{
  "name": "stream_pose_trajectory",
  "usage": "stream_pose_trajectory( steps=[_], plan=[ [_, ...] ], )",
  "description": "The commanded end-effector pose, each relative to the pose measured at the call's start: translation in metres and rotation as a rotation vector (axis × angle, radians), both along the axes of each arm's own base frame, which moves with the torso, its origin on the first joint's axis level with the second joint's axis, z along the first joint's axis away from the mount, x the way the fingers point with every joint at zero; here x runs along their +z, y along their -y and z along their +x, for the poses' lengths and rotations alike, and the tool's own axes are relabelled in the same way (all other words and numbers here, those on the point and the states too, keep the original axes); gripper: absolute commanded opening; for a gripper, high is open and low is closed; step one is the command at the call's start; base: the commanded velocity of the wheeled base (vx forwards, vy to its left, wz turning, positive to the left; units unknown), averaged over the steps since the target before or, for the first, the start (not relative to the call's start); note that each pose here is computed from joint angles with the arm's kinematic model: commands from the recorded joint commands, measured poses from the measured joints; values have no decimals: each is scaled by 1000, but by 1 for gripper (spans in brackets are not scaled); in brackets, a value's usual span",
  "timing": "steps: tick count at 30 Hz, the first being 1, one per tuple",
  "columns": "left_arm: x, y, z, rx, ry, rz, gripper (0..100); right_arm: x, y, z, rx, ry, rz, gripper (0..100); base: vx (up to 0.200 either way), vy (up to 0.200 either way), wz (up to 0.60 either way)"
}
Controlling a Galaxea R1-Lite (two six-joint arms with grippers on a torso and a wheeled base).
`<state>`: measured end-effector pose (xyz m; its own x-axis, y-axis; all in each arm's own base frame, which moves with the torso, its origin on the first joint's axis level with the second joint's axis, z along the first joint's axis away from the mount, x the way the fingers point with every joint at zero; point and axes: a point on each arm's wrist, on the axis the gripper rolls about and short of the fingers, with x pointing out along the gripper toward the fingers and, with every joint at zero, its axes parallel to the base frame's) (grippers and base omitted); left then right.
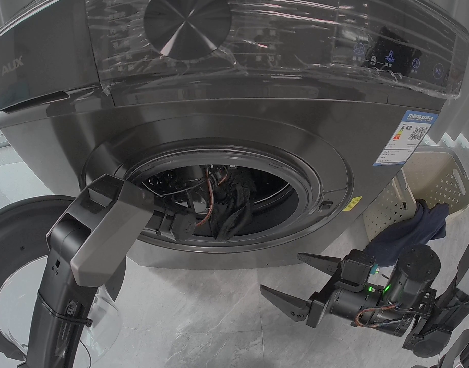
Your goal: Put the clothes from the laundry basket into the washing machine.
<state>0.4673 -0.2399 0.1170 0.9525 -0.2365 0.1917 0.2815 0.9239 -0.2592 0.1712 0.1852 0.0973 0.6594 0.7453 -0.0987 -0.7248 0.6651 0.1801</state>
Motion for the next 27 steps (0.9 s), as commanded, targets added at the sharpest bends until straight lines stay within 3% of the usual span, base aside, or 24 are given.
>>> stream_pose_trajectory(
  steps=[1, 2, 4, 5, 7, 8, 10, 14, 19, 20, 22, 27],
  plan=[
    [-10, -3, -23, -46, -138, 84, 100, 0, 0, 0, 2, -1, -1, 100, 0, 0, 0],
    [-16, -3, -29, -86, -181, 109, 100, -1, 0, 0, 2, -2, -2, 100, 0, 0, 0],
    [-17, -3, -30, -89, -184, 111, 100, -1, 0, 0, 2, -2, -2, 100, 0, 0, 0],
    [-31, -2, -35, -115, -229, 137, 100, 0, -1, 0, 3, -1, -1, 100, 0, 0, 0],
    [-39, -1, -35, -116, -238, 150, 100, 0, -1, 0, 2, 0, -1, 100, 0, 0, 0],
    [-40, -1, -35, -116, -240, 153, 0, -1, -1, 0, 2, -1, -2, 100, 0, 0, 0],
    [-45, 1, -31, -116, -236, 156, 0, -1, -1, 0, 3, -2, -2, 100, 0, 0, 0],
    [-36, 1, -24, -108, -206, 135, 0, 0, 0, -1, 3, 1, 1, 100, 0, 0, 0],
    [-16, 1, -16, -90, -138, 73, 0, 0, -1, 0, 2, 0, 1, 100, 0, 0, 0],
    [-8, 1, -13, -80, -107, 30, 0, 0, -1, 0, 3, -1, 2, 100, 0, 0, 0],
    [2, 0, -9, -57, -64, -4, 0, 0, -1, 0, 2, -2, 0, 100, 0, 0, 0],
    [8, 2, -6, -46, -15, -31, 0, 0, -1, 0, 0, 0, 1, 100, 0, 0, 0]
  ],
)
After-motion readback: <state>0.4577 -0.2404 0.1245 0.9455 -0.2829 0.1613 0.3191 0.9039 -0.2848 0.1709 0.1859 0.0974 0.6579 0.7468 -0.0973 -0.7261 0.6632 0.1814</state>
